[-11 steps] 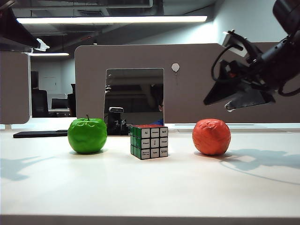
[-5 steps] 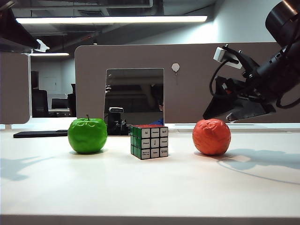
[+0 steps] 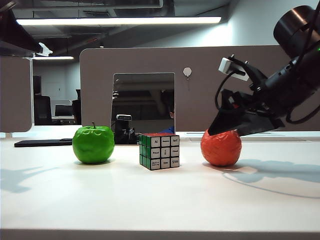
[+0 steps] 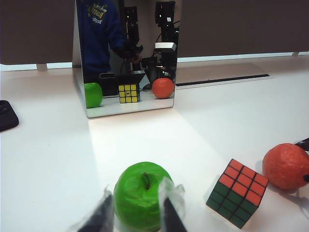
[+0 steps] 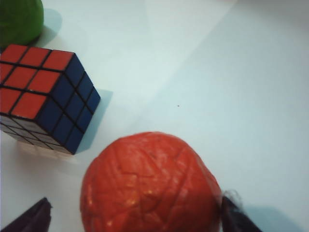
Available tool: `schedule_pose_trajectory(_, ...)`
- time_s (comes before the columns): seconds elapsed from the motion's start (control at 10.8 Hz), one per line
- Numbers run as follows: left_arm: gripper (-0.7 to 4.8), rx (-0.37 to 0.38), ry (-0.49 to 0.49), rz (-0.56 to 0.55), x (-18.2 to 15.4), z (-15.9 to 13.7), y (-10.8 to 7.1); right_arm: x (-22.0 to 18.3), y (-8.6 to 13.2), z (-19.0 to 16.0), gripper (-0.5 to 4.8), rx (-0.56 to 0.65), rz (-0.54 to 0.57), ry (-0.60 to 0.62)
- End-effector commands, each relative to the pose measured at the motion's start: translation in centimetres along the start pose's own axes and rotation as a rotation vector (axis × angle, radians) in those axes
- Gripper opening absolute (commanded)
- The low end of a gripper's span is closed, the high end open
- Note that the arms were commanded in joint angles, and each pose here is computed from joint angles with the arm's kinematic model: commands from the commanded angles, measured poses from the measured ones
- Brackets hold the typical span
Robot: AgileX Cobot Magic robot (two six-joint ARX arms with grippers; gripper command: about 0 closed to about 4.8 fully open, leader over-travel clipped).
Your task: Move all the fruits on the tabletop near the face of the Rubik's cube that has the color most similar to each fruit.
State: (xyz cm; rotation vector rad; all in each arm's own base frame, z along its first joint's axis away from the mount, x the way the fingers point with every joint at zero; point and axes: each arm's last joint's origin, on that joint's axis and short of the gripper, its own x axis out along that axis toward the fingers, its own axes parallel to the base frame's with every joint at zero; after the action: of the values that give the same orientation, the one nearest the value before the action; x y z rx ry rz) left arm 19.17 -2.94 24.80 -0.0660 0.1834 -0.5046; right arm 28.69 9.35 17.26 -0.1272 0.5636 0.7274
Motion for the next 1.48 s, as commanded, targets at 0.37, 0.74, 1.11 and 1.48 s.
schedule_pose_trajectory(0.37, 1.26, 0.006, -0.006, -0.003, -0.01, 0.16, -0.03, 0.65, -0.08, -0.14, 4.79, -0.009, -0.012, -0.003)
schedule_pose_trajectory(0.74, 1.26, 0.006, -0.006, -0.003, -0.01, 0.16, -0.03, 1.08, -0.26, -0.3, 4.79, -0.013, -0.018, -0.012)
schedule_pose_trajectory(1.11, 1.26, 0.007, -0.006, -0.003, -0.01, 0.16, -0.03, 1.47, -0.38, -0.5, 4.79, -0.005, -0.017, -0.015)
schedule_pose_trajectory(1.48, 1.27, -0.001, 0.014, -0.101, -0.02, -0.03, -0.31, 1.47, -0.4, -0.39, 4.79, -0.008, -0.02, -0.026)
